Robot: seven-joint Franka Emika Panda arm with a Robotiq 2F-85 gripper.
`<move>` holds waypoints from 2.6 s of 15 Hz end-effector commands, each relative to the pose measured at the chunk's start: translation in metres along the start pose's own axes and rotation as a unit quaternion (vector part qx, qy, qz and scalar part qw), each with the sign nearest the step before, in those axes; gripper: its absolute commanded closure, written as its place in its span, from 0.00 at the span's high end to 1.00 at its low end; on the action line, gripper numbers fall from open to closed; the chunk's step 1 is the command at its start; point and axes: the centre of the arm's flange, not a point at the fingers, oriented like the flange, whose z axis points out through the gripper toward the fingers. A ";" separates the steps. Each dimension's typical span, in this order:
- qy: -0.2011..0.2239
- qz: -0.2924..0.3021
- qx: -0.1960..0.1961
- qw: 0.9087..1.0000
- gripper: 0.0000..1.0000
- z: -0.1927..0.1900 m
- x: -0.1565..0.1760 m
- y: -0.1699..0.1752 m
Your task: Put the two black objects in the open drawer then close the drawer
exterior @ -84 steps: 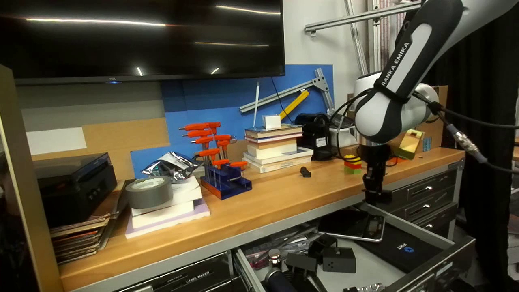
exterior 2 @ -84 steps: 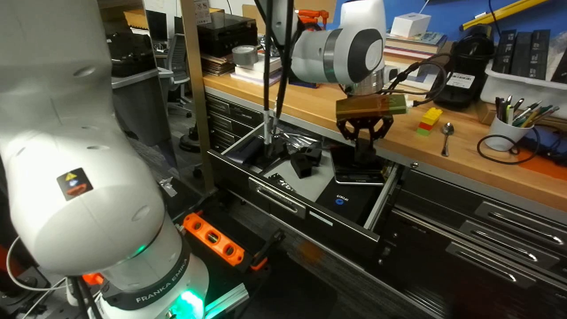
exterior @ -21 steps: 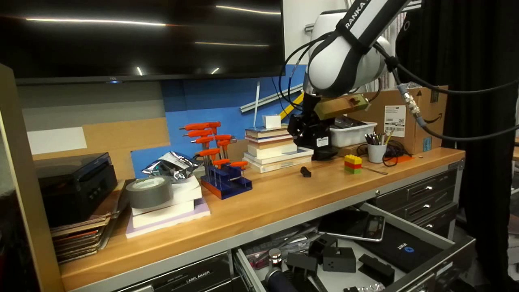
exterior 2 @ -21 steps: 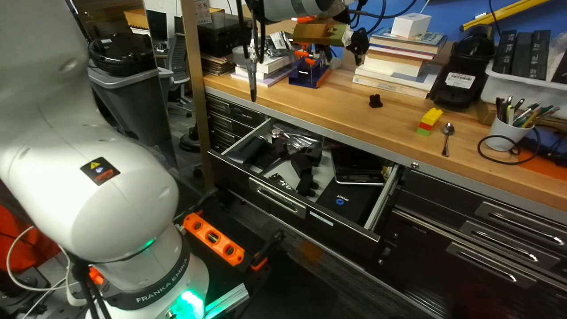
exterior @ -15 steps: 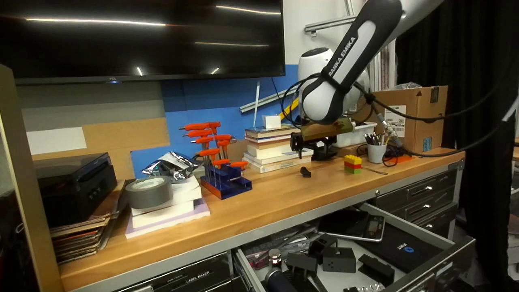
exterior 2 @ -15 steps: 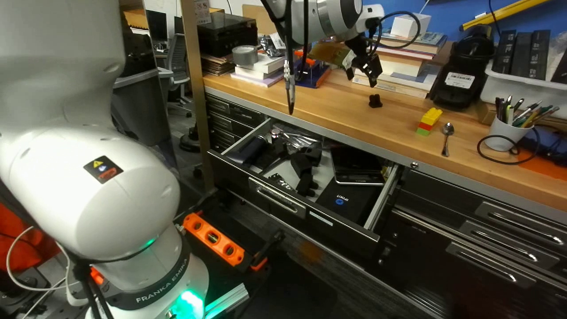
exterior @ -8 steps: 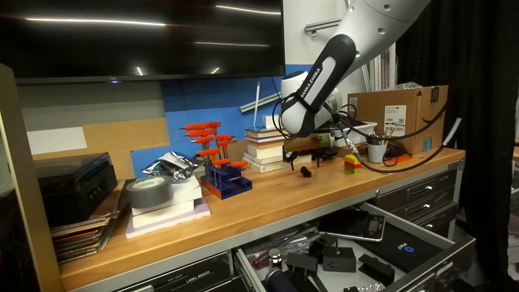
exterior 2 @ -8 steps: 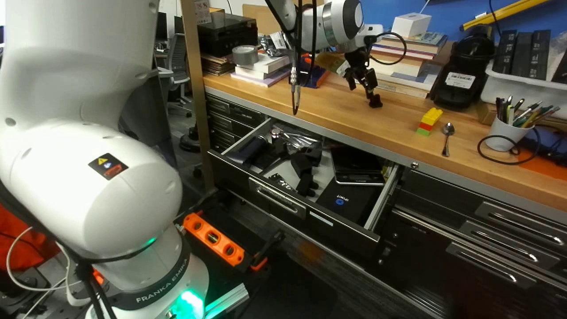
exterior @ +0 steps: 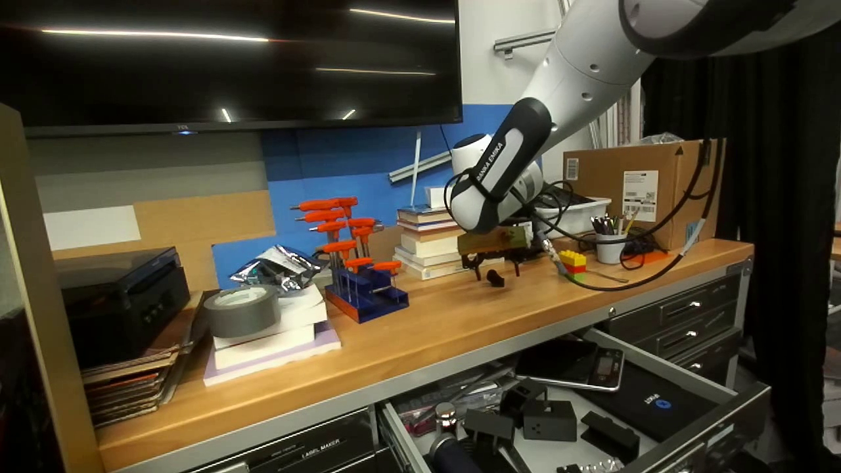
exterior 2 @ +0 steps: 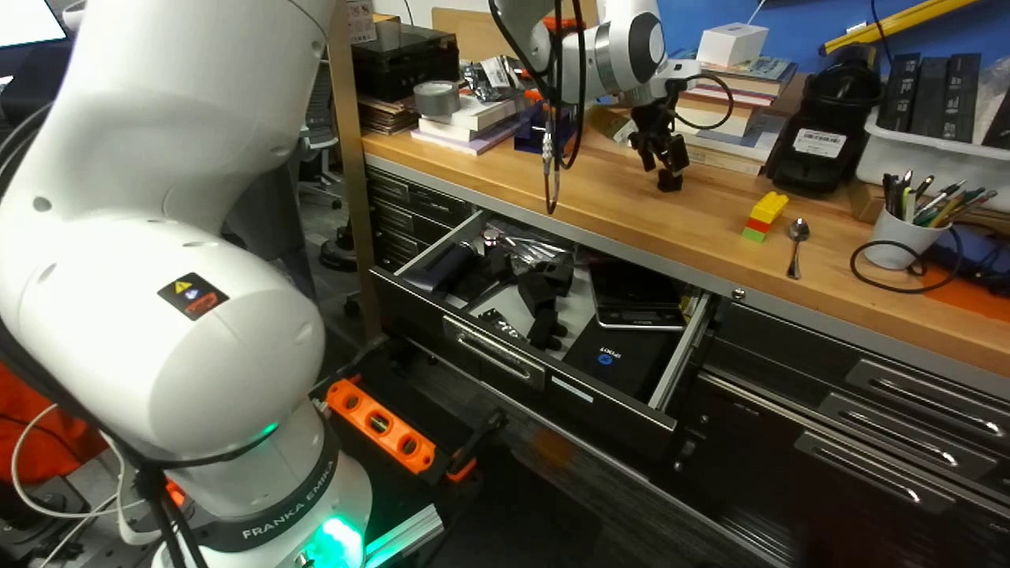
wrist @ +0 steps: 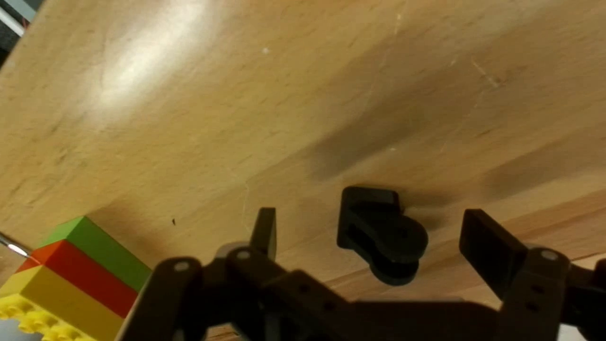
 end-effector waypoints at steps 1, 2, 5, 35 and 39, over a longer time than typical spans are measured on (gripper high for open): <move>0.004 0.023 -0.014 1.000 1.00 0.011 0.026 -0.015; 0.003 0.026 -0.017 1.000 1.00 0.014 0.028 -0.015; 0.005 0.029 -0.025 0.999 1.00 0.020 0.032 -0.016; -0.142 -0.153 0.031 0.977 0.23 -0.044 -0.130 0.126; -0.188 -0.173 0.049 0.966 0.23 -0.056 -0.187 0.153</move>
